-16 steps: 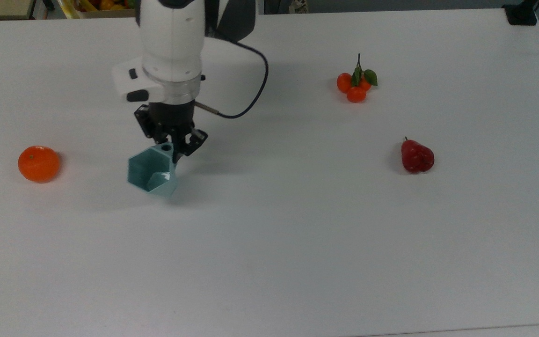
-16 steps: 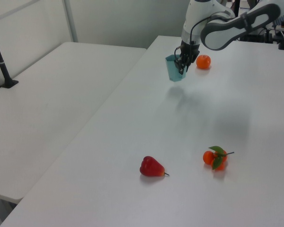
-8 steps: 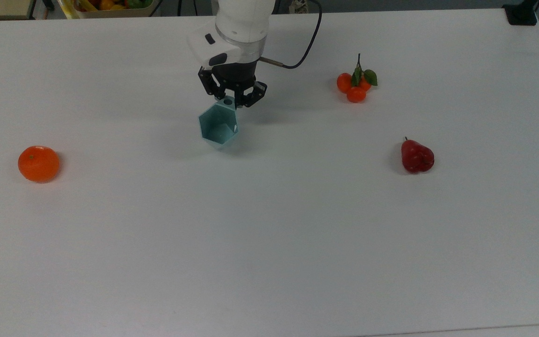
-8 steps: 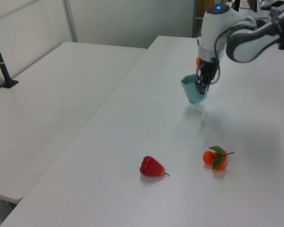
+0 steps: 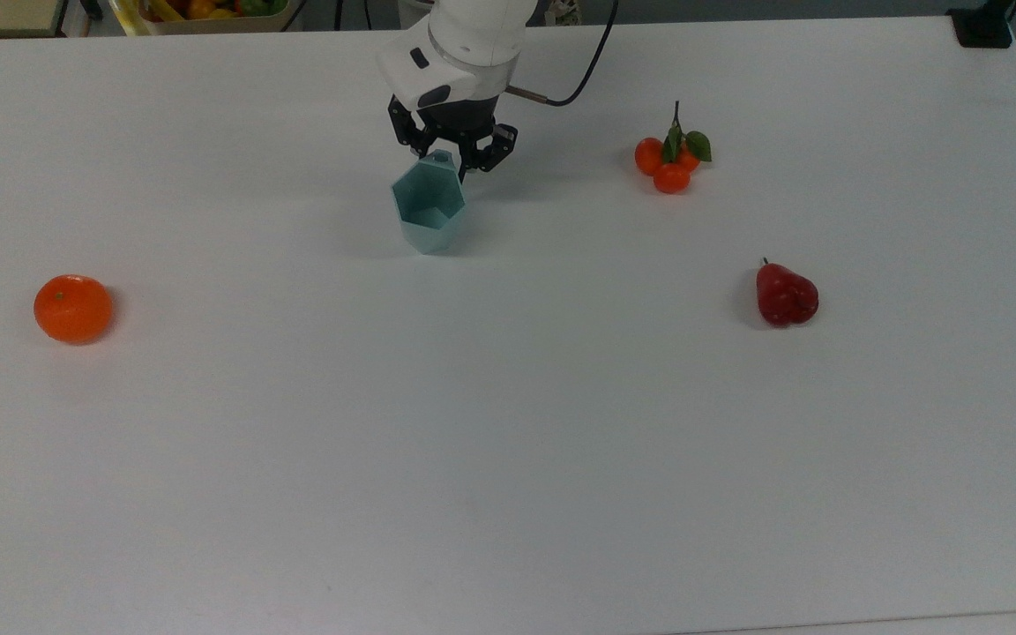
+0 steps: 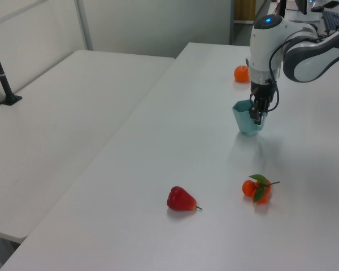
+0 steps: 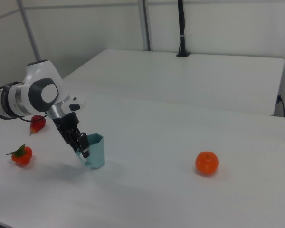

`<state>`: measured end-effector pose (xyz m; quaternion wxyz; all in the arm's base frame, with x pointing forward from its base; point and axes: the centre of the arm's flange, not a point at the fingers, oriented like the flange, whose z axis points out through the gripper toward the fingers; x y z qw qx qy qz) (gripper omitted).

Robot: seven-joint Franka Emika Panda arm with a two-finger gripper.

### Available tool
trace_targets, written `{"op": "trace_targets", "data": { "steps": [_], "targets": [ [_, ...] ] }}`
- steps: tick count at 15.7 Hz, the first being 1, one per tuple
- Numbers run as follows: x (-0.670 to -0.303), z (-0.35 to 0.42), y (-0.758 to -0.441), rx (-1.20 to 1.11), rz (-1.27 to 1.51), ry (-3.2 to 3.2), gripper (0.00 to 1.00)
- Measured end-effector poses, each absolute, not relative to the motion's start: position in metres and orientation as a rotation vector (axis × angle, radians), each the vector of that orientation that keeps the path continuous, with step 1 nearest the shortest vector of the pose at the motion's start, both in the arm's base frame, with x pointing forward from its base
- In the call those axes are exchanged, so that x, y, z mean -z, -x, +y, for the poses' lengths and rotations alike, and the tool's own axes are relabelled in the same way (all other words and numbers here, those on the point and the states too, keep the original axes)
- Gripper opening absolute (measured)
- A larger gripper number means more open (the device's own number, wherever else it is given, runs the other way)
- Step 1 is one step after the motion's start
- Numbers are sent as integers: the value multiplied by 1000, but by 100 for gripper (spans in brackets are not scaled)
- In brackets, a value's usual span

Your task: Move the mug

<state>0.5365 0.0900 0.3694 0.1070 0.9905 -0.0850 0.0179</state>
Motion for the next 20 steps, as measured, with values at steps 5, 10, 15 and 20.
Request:
{"op": "trace_targets", "data": {
  "steps": [5,10,15,20],
  "targets": [
    [-389,86,-538,19,-228,-2888,100],
    [-469,77,-559,30,-122,-2905,100],
    [-544,59,-566,39,-52,-2991,100],
    [-589,51,-553,82,-23,-3045,100]
  ]
}}
